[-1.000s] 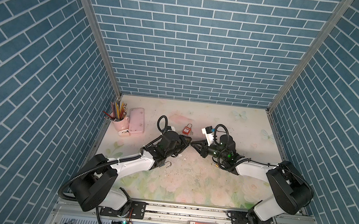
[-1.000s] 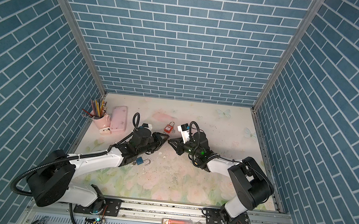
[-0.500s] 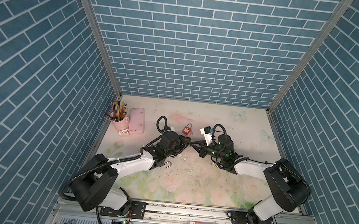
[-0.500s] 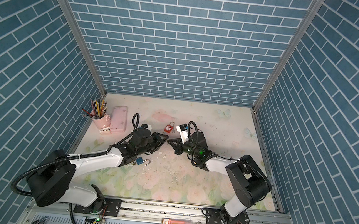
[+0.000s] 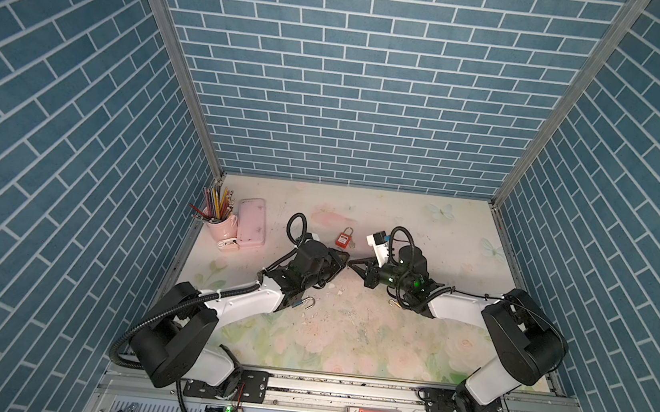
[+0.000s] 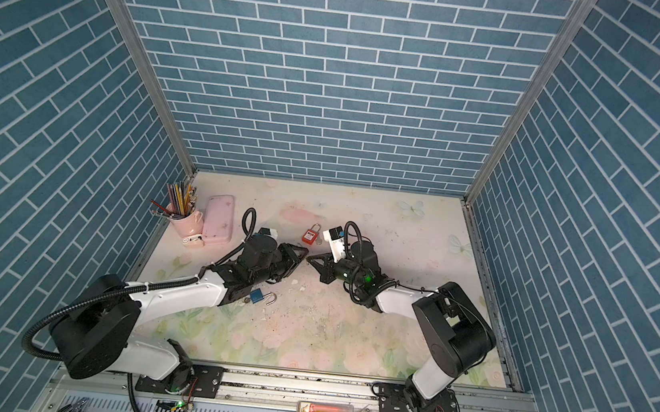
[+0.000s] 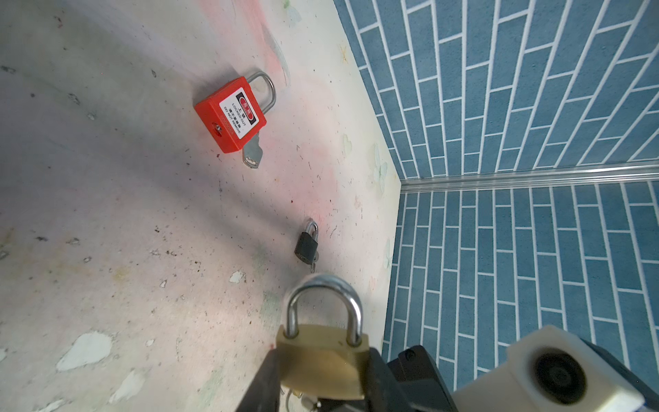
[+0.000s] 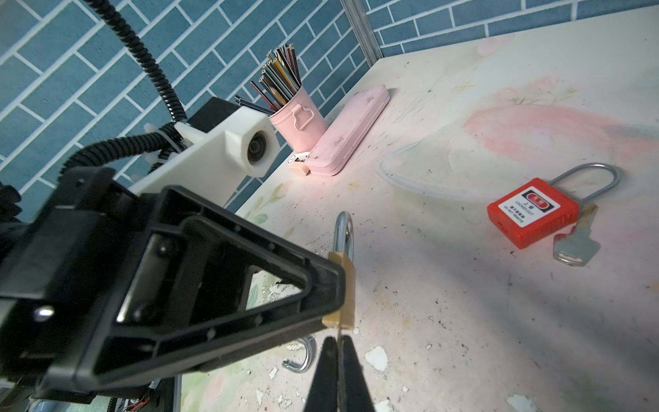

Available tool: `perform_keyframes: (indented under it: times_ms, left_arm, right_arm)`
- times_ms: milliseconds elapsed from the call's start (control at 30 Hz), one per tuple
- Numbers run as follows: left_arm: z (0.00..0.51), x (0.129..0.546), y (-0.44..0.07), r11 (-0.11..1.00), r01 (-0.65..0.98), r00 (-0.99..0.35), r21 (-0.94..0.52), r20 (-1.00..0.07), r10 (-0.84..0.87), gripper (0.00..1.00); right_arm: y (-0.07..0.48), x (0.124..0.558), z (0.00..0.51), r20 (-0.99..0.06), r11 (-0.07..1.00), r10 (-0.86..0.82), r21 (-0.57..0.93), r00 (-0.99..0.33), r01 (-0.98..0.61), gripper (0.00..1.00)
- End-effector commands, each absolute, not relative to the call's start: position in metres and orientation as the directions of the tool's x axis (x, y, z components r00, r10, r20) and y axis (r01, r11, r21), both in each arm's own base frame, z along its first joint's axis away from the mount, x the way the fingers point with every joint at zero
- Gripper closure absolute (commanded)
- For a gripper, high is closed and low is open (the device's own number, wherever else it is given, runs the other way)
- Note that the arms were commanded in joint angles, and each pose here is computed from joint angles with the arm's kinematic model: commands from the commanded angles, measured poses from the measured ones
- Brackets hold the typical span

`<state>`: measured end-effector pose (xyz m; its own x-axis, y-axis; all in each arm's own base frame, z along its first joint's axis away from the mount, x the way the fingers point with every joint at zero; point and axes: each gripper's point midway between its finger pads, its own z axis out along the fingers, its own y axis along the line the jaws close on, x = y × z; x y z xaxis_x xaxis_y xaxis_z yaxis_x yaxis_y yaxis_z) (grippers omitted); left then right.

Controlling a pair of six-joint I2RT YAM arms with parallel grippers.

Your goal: Lock with the key

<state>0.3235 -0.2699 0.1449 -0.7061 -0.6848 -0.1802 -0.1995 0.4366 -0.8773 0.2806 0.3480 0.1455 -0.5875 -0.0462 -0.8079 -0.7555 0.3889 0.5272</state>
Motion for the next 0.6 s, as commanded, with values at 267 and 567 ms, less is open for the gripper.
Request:
perform_keyframes:
  times_ms: [267, 567]
  left_arm:
    - [0.184, 0.376, -0.174, 0.404, -0.275, -0.379, -0.872, -0.288, -0.879, 1.0]
    - [0.189, 0.367, -0.155, 0.552, -0.254, -0.38, -0.794, -0.443, -0.812, 1.0]
  right_arm:
    - [0.339, 0.243, 0.129, -0.767, 0.348, -0.089, 0.574, -0.636, -0.741, 1.0]
    - [0.328, 0.239, 0.151, -0.788, 0.369, -0.055, 0.555, -0.613, -0.746, 1.0]
